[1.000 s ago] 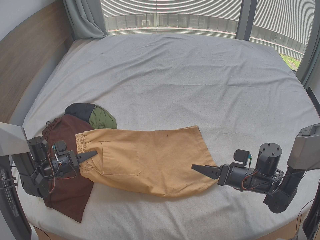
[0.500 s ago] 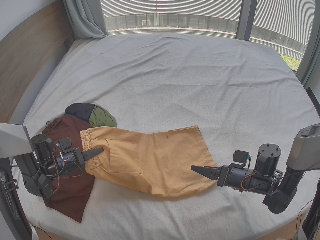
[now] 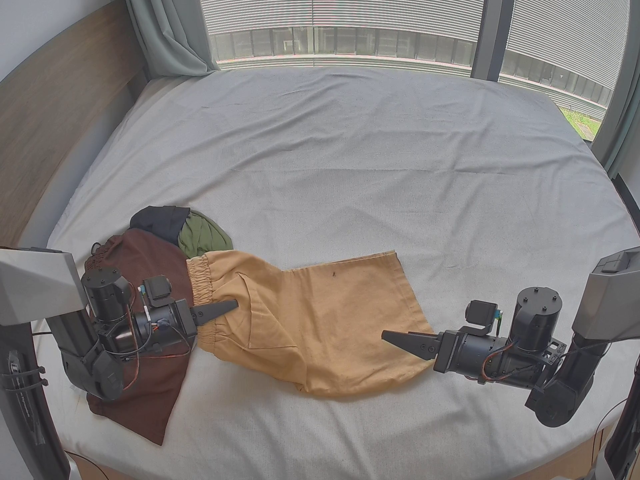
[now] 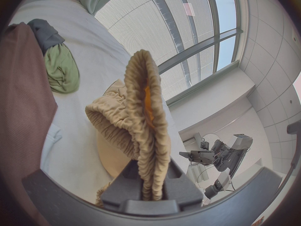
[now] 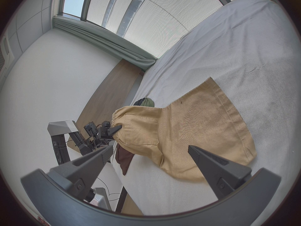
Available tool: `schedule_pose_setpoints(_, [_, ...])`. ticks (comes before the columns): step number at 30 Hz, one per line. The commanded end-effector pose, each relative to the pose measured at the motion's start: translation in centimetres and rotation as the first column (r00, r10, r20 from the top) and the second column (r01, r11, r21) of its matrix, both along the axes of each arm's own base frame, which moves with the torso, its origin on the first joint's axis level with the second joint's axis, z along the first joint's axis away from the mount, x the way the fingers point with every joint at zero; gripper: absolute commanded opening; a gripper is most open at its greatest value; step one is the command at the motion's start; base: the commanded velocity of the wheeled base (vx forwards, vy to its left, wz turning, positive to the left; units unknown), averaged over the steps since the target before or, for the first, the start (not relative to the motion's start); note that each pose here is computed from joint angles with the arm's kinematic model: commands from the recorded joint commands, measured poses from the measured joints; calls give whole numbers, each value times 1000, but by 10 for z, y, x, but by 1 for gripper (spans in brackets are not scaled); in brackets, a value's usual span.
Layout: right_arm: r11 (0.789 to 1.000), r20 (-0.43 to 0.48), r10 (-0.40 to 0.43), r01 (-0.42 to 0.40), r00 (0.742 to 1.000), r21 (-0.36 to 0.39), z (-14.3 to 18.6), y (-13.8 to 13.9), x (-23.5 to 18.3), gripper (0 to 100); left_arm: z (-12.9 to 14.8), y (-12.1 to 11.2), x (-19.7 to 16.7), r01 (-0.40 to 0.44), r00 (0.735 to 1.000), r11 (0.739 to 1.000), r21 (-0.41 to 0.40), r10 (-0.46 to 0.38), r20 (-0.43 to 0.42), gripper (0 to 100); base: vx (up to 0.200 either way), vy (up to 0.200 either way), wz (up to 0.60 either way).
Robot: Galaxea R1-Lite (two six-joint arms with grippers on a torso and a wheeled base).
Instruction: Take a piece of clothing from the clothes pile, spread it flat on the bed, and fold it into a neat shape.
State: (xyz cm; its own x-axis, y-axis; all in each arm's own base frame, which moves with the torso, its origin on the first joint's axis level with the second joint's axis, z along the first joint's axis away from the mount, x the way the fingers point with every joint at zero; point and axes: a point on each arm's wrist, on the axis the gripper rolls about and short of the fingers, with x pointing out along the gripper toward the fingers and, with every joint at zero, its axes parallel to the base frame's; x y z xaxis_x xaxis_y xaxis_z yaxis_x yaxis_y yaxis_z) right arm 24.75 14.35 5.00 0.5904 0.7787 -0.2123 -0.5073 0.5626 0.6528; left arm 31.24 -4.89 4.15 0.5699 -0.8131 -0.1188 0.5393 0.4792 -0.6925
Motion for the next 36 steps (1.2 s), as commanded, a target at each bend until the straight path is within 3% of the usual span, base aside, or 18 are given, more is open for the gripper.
schedule_pose_setpoints(1, [1000,1,-4,4,1000,1,0,-1,1,100,0,-12,1,32,999,999,-16,-32,-13,0,0,0,0])
schedule_pose_setpoints(17, [1000,10,-7,7,1000,6,3,-2,2,100,7,-71,13,79,997,995,-54,-77,23,0,0,0,0])
schedule_pose_setpoints(32, [999,38,-32,31,999,20,7,-5,10,100,-1,-101,24,134,991,988,-83,-133,16,0,0,0,0])
schedule_pose_setpoints(36, [999,47,-41,40,998,27,9,-5,14,100,3,-117,27,160,987,978,-134,-162,-6,0,0,0,0])
